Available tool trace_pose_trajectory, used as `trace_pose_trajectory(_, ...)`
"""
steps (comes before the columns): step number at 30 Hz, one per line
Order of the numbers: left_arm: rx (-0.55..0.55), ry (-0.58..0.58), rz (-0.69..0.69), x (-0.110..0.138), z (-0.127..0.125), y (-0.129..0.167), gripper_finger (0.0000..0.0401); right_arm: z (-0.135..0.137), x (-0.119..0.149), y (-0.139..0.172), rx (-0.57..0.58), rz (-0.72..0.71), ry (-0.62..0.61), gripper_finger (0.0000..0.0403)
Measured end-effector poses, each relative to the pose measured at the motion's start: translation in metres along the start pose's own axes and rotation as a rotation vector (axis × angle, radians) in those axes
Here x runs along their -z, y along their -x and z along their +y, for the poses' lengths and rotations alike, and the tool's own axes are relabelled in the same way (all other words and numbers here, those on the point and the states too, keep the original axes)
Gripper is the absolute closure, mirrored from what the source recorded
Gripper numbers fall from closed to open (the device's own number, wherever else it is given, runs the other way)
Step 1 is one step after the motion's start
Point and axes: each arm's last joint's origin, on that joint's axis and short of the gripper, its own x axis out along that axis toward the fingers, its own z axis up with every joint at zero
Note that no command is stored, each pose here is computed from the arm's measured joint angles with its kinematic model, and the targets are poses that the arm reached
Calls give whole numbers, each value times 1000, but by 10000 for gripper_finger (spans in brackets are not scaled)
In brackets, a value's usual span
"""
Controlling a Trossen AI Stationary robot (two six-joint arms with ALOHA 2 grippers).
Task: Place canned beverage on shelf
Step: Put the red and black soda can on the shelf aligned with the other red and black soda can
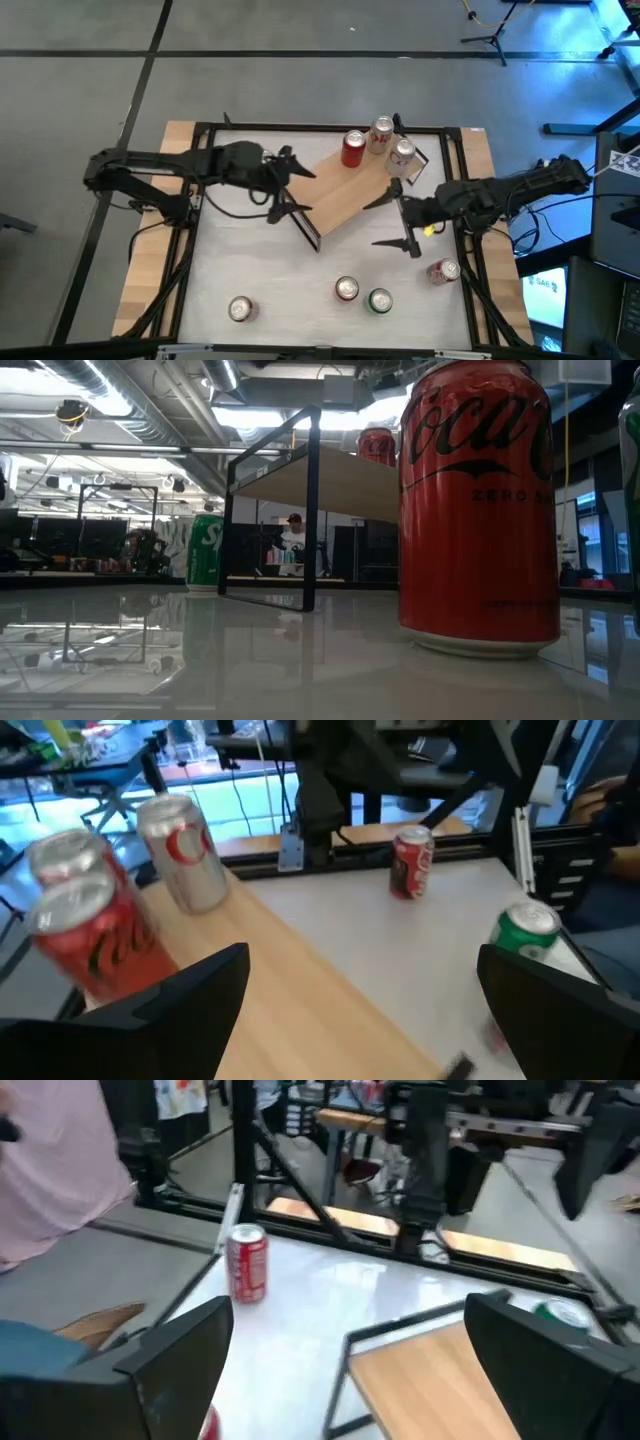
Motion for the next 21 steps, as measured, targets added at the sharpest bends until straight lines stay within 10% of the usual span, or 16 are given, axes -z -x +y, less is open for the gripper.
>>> trace_pose_trajectory(21,103,-2,-58,60,-33,9,21,51,-2,-84,-120,457,-24,10)
